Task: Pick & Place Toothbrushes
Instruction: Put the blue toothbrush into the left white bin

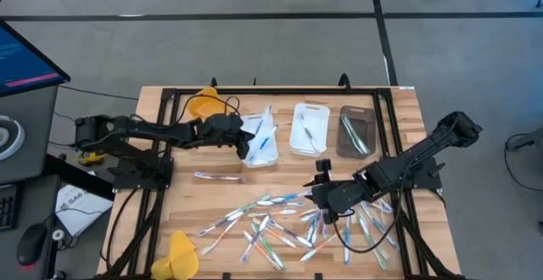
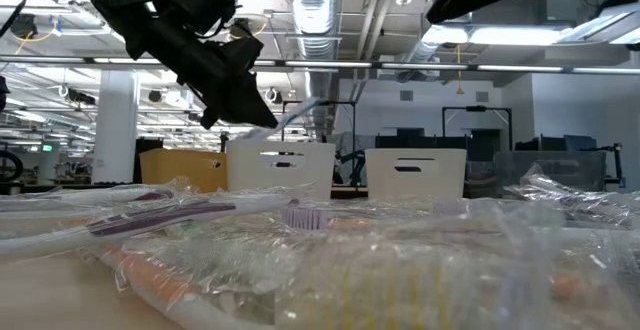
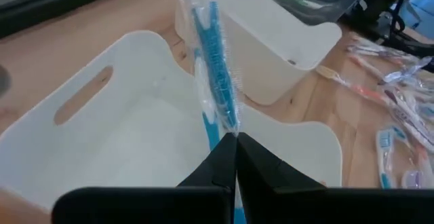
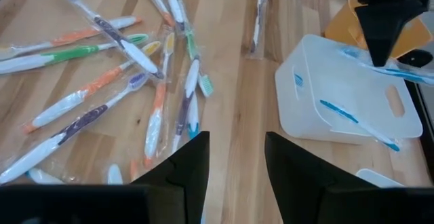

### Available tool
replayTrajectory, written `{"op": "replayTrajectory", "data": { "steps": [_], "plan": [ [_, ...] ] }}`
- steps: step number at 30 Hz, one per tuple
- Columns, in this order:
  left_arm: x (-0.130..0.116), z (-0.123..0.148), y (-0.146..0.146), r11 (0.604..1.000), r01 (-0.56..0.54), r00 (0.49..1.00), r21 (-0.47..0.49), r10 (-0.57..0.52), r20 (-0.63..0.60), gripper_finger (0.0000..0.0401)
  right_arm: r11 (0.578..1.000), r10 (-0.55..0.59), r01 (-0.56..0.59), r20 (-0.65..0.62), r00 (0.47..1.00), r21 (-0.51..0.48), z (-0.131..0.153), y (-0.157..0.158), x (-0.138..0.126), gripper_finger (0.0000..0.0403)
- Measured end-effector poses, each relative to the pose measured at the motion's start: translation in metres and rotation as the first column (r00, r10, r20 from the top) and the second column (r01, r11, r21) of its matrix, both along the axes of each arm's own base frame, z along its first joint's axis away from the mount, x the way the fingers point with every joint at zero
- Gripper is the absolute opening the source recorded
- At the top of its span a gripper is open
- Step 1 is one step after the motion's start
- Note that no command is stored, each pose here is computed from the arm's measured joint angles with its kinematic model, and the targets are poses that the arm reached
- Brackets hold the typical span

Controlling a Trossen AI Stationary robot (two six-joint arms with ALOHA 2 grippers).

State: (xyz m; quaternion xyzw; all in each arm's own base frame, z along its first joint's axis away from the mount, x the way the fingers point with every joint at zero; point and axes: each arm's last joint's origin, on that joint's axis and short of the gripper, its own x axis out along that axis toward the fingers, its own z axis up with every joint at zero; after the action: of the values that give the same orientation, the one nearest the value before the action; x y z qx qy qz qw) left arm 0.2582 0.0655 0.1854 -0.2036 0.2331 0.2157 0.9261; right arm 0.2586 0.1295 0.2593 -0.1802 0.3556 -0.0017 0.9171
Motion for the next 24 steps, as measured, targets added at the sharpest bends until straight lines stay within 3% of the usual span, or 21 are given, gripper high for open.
{"op": "replayTrajectory", "data": {
  "steps": [8,24],
  "plan": [
    [0.004,-0.013,0.000,1.000,0.007,0.999,-0.015,-0.007,-0.052,0.0001,1.000,-0.030,0.030,0.000,1.000,0.007,0.000,-0.007,0.003,0.0134],
    [0.005,-0.014,-0.001,0.998,0.043,0.998,-0.041,-0.045,-0.049,0.0001,0.999,-0.048,0.048,-0.025,0.999,0.016,-0.002,-0.007,0.001,0.0134]
  ]
}}
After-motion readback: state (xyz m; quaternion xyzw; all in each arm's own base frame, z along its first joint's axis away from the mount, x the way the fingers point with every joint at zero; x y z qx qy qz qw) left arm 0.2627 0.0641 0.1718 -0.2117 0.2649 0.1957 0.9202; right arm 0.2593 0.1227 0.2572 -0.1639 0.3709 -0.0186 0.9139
